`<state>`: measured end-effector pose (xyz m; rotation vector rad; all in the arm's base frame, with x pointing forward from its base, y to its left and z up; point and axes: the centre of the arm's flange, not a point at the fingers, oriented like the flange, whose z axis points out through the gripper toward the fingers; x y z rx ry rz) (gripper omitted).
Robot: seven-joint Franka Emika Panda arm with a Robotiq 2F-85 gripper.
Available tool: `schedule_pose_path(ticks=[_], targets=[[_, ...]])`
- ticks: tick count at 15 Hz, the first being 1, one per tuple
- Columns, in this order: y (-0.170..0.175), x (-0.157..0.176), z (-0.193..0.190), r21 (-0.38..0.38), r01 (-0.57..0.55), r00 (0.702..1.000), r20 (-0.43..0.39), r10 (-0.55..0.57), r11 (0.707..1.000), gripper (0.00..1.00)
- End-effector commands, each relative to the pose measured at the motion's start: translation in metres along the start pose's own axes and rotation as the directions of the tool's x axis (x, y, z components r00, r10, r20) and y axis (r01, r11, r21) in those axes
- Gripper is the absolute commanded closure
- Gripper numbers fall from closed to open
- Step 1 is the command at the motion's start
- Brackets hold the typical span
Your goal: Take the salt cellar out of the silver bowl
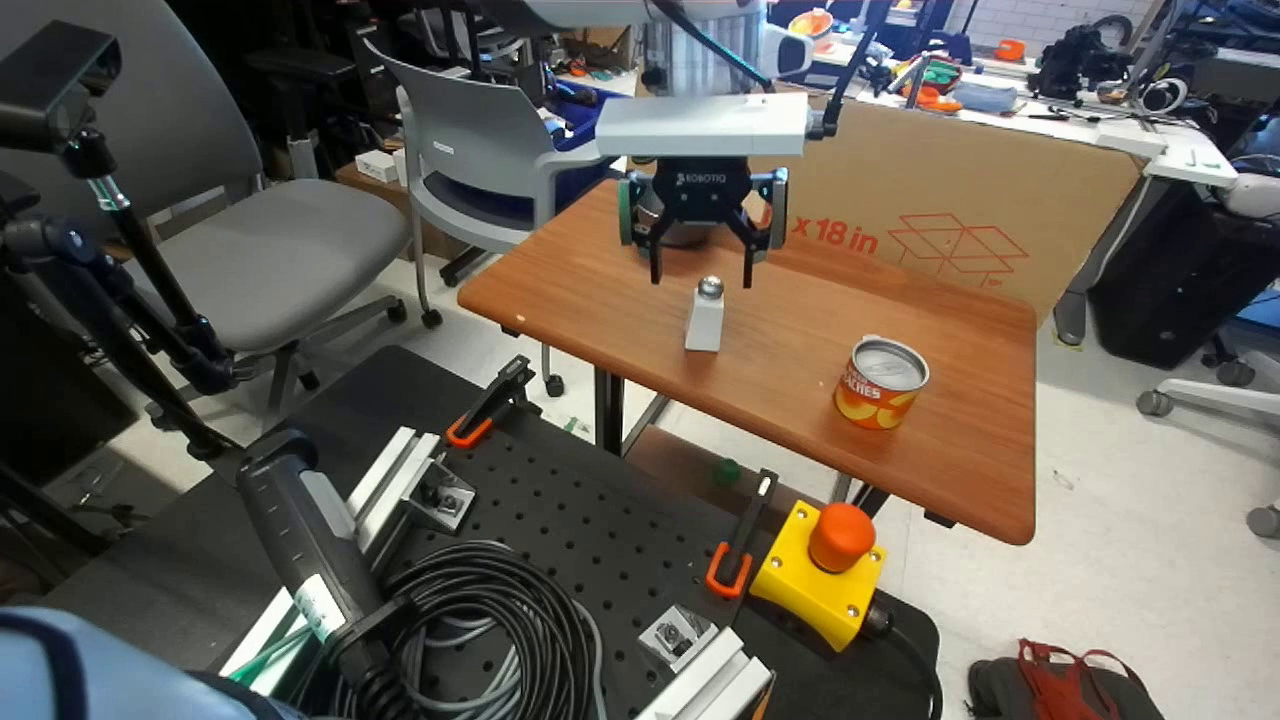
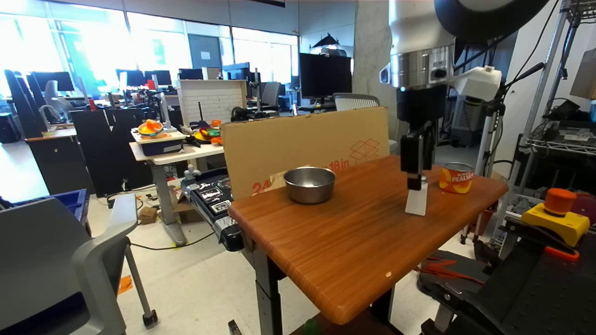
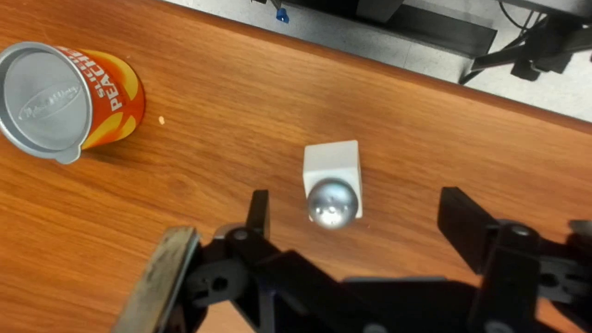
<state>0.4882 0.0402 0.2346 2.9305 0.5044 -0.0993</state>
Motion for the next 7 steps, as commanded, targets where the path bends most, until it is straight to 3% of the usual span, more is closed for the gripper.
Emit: schedule_pose_path(ticks=[1, 2, 3, 7], targets=[[0.008, -0.012, -0.074, 0.059, -0.034, 0.994, -0.105, 0.040, 0.998, 0.00], [0.011, -0.011, -0.090, 0.084, -0.008, 0.995, -0.102, 0.017, 0.996, 0.00], [0.005, 0.001, -0.051, 0.051, -0.036, 0.996, -0.083, 0.041, 0.998, 0.00], [0.006, -0.007, -0.086, 0.065, -0.023, 0.994, -0.110, 0.030, 0.998, 0.00]])
